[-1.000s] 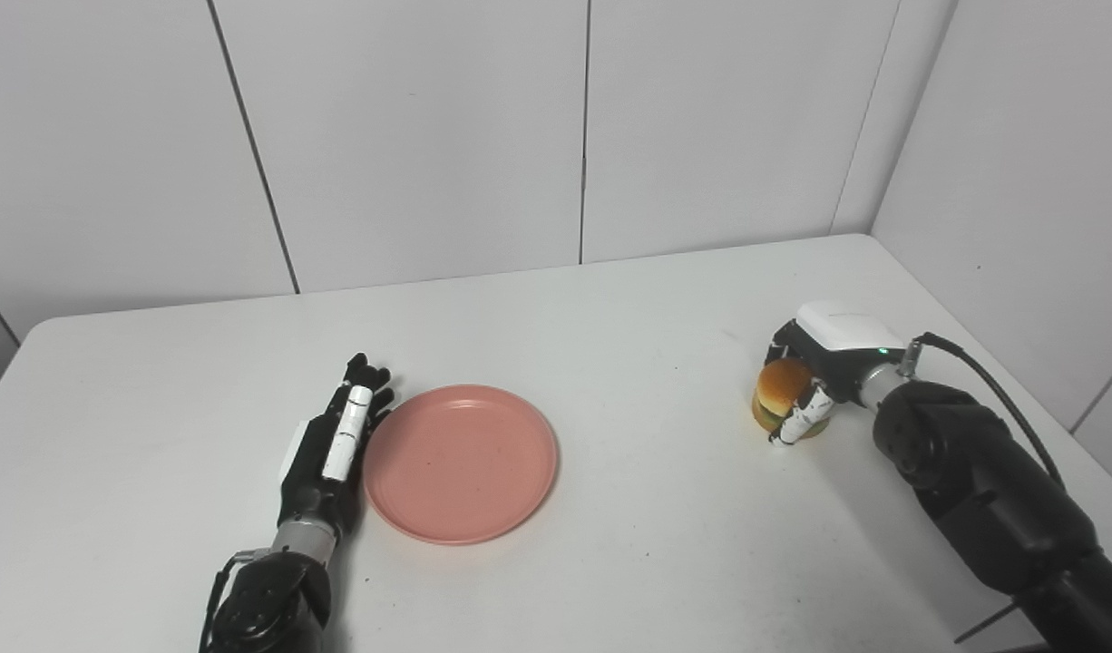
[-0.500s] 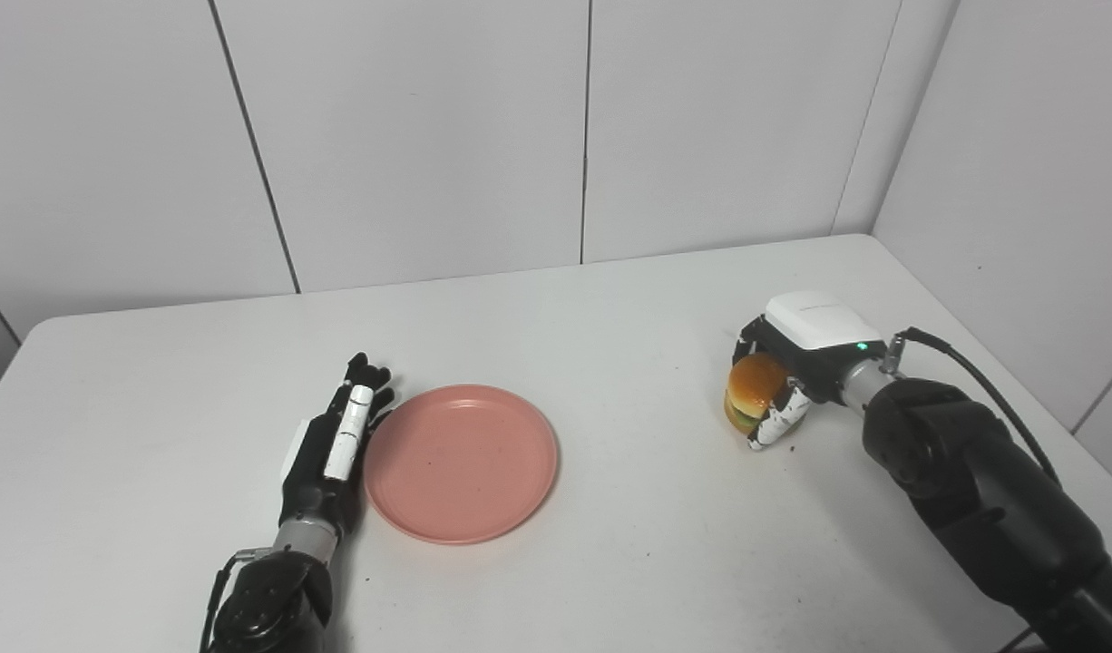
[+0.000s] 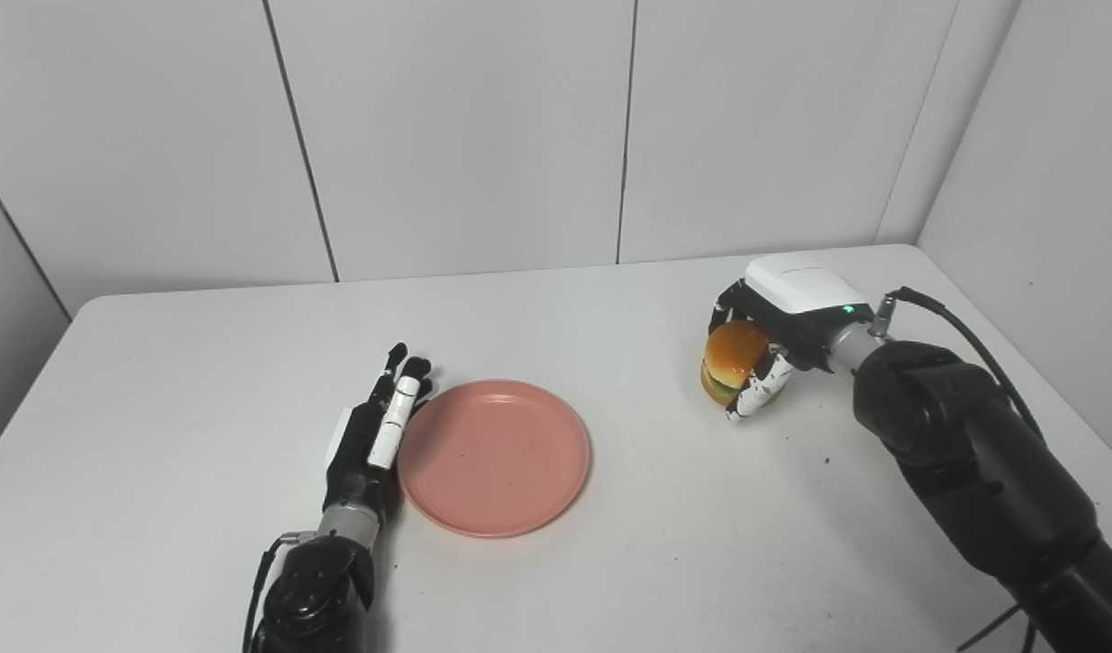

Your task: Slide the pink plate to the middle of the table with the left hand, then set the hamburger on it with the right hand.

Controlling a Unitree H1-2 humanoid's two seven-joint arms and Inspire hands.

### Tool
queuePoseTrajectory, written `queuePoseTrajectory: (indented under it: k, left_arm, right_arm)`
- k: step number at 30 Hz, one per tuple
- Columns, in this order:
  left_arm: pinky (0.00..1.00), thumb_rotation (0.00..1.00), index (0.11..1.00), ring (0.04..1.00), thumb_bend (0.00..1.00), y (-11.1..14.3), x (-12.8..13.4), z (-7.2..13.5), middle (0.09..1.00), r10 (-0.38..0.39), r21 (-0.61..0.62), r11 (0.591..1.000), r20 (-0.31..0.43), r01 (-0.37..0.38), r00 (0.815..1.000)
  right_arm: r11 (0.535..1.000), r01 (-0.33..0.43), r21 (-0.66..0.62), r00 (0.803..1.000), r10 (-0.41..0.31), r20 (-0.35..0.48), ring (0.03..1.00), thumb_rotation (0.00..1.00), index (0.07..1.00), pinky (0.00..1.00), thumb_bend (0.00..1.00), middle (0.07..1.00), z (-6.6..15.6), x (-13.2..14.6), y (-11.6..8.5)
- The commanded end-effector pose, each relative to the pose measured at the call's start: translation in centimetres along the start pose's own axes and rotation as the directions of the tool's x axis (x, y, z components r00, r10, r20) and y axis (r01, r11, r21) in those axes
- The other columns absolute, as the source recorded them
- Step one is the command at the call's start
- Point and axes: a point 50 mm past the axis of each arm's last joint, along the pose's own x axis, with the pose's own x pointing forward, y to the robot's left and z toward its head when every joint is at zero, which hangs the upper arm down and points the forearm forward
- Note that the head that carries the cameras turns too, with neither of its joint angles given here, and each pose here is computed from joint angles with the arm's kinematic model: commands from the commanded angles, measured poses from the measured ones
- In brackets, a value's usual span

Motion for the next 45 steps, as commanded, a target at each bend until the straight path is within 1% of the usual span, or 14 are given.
queuePoseTrajectory:
  k: [1, 6, 7, 10, 12, 15, 19, 23, 27, 29, 30, 36, 41, 45]
  left_arm:
    - [0.93, 0.82, 0.962, 0.94, 0.76, -1.8, 0.4, -0.3, 0.936, -0.046, -0.01, 0.999, -0.02, 0.046, 0.999]
    - [0.96, 0.83, 0.959, 0.944, 0.74, -2.1, 0.5, -0.4, 0.939, -0.049, -0.017, 0.999, -0.017, 0.049, 0.999]
    - [0.96, 0.82, 0.958, 0.941, 0.75, -2.2, 0.5, -0.4, 0.937, -0.049, -0.018, 0.999, -0.015, 0.049, 0.999]
    - [0.96, 0.81, 0.958, 0.936, 0.76, -2.5, 0.5, -0.5, 0.934, -0.05, -0.021, 0.999, -0.012, 0.049, 0.999]
    - [0.96, 0.81, 0.955, 0.933, 0.77, -2.6, 0.6, -0.6, 0.93, -0.05, -0.021, 0.999, -0.01, 0.049, 0.999]
    - [0.97, 0.8, 0.955, 0.934, 0.76, -2.8, 0.7, -0.6, 0.93, -0.049, -0.028, 0.998, -0.01, 0.049, 0.999]
    - [0.95, 0.8, 0.952, 0.924, 0.75, -3.0, 0.7, -0.7, 0.923, -0.044, -0.026, 0.999, -0.009, 0.044, 0.999]
    - [0.92, 0.82, 0.946, 0.907, 0.72, -3.4, 0.8, -0.7, 0.911, -0.036, -0.02, 0.999, -0.008, 0.036, 0.999]
    - [0.92, 0.82, 0.947, 0.913, 0.72, -3.9, 0.9, -0.8, 0.914, -0.036, -0.016, 0.999, -0.009, 0.036, 0.999]
    - [0.91, 0.83, 0.943, 0.918, 0.72, -4.1, 1.0, -0.7, 0.914, -0.031, -0.011, 0.999, -0.011, 0.031, 0.999]
    - [0.9, 0.83, 0.94, 0.918, 0.72, -4.2, 1.1, -0.7, 0.912, -0.029, -0.011, 1.0, -0.011, 0.029, 1.0]
    - [0.91, 0.82, 0.947, 0.927, 0.74, -4.7, 1.3, -1.0, 0.923, -0.024, -0.02, 1.0, -0.014, 0.024, 1.0]
    - [0.93, 0.81, 0.942, 0.948, 0.77, -5.1, 1.4, -1.1, 0.937, -0.021, -0.038, 0.999, -0.011, 0.021, 1.0]
    - [0.94, 0.81, 0.941, 0.951, 0.79, -5.3, 1.4, -1.2, 0.942, -0.023, -0.043, 0.999, -0.01, 0.023, 1.0]
  right_arm:
    - [0.997, 0.074, -0.037, 0.995, -0.072, 0.063, 0.342, 0.0, 0.51, 0.26, 0.52, 0.435, 1.7, 0.7, -3.1]
    - [0.996, 0.068, -0.051, 0.993, -0.062, 0.103, 0.447, 0.0, 0.464, 0.33, 0.52, 0.507, 3.4, 1.5, -3.6]
    - [0.996, 0.067, -0.054, 0.991, -0.061, 0.116, 0.412, 0.0, 0.485, 0.31, 0.52, 0.479, 3.8, 1.7, -3.7]
    - [0.996, 0.065, -0.063, 0.988, -0.055, 0.145, 0.394, 0.0, 0.503, 0.3, 0.53, 0.459, 4.6, 2.1, -4.0]
    - [0.996, 0.066, -0.065, 0.986, -0.055, 0.157, 0.358, 0.0, 0.509, 0.27, 0.52, 0.442, 5.3, 2.3, -4.3]
    - [0.995, 0.068, -0.071, 0.983, -0.055, 0.173, 0.357, 0.0, 0.505, 0.27, 0.52, 0.448, 6.6, 2.6, -4.5]
    - [0.996, 0.067, -0.063, 0.982, -0.054, 0.183, 0.369, 0.0, 0.49, 0.28, 0.53, 0.47, 7.4, 2.9, -4.5]
    - [0.996, 0.066, -0.065, 0.976, -0.051, 0.21, 0.315, 0.0, 0.493, 0.23, 0.53, 0.453, 8.1, 3.3, -4.5]
    - [0.996, 0.051, -0.077, 0.974, -0.033, 0.222, 0.359, 0.0, 0.488, 0.26, 0.53, 0.469, 8.8, 3.7, -4.4]
    - [0.996, 0.044, -0.082, 0.971, -0.024, 0.236, 0.418, 0.0, 0.486, 0.32, 0.53, 0.483, 9.2, 4.1, -4.2]
    - [0.996, 0.043, -0.084, 0.97, -0.021, 0.243, 0.426, 0.0, 0.488, 0.33, 0.53, 0.483, 9.4, 4.3, -4.1]
    - [0.995, 0.025, -0.095, 0.963, 0.002, 0.271, 0.432, 0.0, 0.475, 0.34, 0.53, 0.495, 10.6, 5.2, -3.3]
    - [0.994, 0.01, -0.107, 0.953, 0.023, 0.303, 0.371, 0.0, 0.507, 0.29, 0.52, 0.445, 11.5, 6.1, -2.8]
    - [0.995, -0.002, -0.096, 0.946, 0.033, 0.321, 0.385, 0.0, 0.51, 0.3, 0.52, 0.447, 12.3, 6.7, -2.6]
